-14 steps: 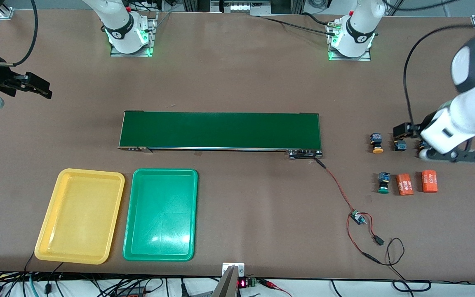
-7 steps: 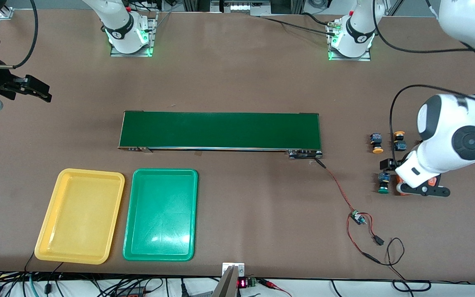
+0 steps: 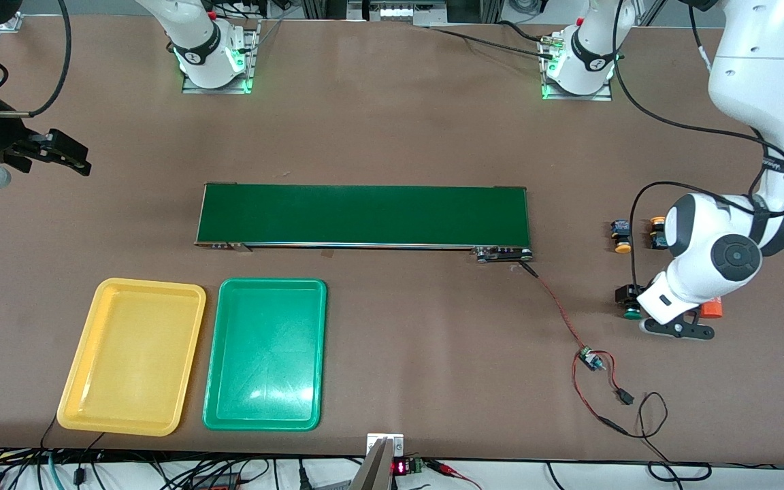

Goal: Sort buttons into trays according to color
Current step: 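Reach to the green-capped button and grasp it with the left gripper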

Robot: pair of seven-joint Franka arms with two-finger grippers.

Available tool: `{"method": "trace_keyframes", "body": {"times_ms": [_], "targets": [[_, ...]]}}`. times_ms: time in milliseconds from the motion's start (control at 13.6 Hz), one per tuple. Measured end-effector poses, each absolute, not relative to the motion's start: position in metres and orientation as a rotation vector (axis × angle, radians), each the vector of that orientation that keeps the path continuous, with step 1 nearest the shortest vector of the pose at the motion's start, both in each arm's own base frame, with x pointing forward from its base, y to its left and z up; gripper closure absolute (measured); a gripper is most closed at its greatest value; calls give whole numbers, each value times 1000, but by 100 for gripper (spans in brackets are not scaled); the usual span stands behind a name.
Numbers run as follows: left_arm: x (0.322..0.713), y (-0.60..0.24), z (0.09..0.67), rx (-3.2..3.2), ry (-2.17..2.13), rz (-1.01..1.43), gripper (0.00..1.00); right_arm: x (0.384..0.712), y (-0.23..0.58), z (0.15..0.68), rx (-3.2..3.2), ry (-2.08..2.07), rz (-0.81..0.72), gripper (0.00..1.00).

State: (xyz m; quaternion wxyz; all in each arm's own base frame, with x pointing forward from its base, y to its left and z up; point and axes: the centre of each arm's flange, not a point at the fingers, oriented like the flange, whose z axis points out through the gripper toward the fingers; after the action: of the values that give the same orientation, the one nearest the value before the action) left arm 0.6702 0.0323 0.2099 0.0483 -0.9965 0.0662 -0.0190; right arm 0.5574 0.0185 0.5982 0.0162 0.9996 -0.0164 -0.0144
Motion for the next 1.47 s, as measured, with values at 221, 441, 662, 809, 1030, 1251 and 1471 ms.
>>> {"method": "trace_keyframes", "body": {"times_ms": [221,441,662,809,1030,1251,1471], "targets": [[659,36,186,-3050,199,-113,4,557,20,598,3112,-50,-45,0],[655,35,181,-3053,202,-99,37,557,21,598,3126,-51,-47,0],[651,35,177,-3055,204,-75,67,557,21,598,3127,-52,-47,0],[650,31,184,-3054,208,-8,67,557,21,598,3128,-52,-47,0],[662,3,236,-3051,249,99,67,557,21,598,3128,-52,-47,0],[656,-57,293,-3062,274,178,67,557,21,598,3128,-52,-48,0],[622,-146,317,-3078,185,314,67,557,21,598,3128,-52,-49,0]]}}
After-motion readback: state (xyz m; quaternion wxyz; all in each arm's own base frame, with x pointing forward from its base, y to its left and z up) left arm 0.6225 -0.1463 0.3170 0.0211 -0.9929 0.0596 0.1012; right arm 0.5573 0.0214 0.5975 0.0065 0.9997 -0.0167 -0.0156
